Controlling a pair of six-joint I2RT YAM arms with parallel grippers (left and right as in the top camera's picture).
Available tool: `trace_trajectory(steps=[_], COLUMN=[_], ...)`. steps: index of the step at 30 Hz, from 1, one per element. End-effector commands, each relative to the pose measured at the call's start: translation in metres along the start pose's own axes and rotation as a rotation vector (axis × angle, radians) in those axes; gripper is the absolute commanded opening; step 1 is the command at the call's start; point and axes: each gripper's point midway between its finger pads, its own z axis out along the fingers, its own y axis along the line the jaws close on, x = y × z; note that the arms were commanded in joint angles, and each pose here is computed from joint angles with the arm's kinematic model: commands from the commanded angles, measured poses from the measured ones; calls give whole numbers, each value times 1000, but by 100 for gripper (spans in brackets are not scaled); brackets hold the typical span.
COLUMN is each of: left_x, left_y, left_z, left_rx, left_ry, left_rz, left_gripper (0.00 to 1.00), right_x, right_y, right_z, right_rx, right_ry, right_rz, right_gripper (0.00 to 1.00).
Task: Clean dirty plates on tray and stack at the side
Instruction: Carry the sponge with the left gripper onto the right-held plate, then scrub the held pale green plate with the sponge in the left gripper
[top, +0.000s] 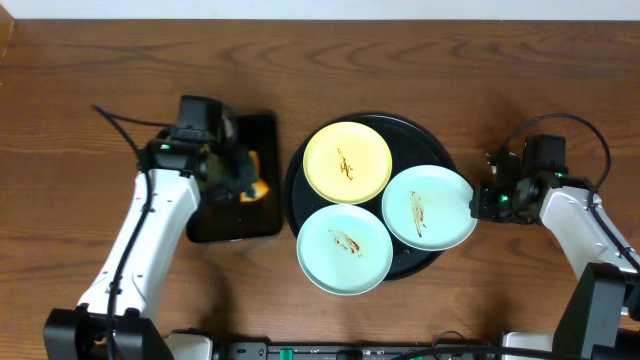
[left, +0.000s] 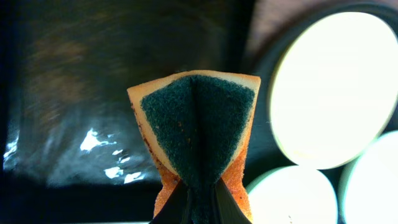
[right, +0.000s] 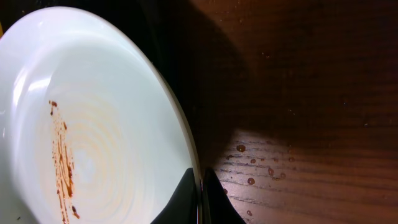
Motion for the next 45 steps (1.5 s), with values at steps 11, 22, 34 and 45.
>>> trace_trajectory(steps=[11, 22, 34, 45], left_x=[23, 121, 187, 174], left_y=[-156, -244, -275, -255], left_z=[-7, 54, 101, 150], left_rx=[298, 446, 519, 379], left_ry=[58, 209, 310, 256], left_rz=[328, 617, 741, 726], left_gripper=[8, 8, 7, 7], right_x=[-5, -5, -5, 0], right_y=[0, 0, 0, 0], right_z=[-2, -2, -2, -2], right_rx=[3, 3, 3, 3], right_ry=[-9, -9, -5, 14], right_rz=[-8, -8, -7, -2], right_gripper=[1, 1, 1, 1])
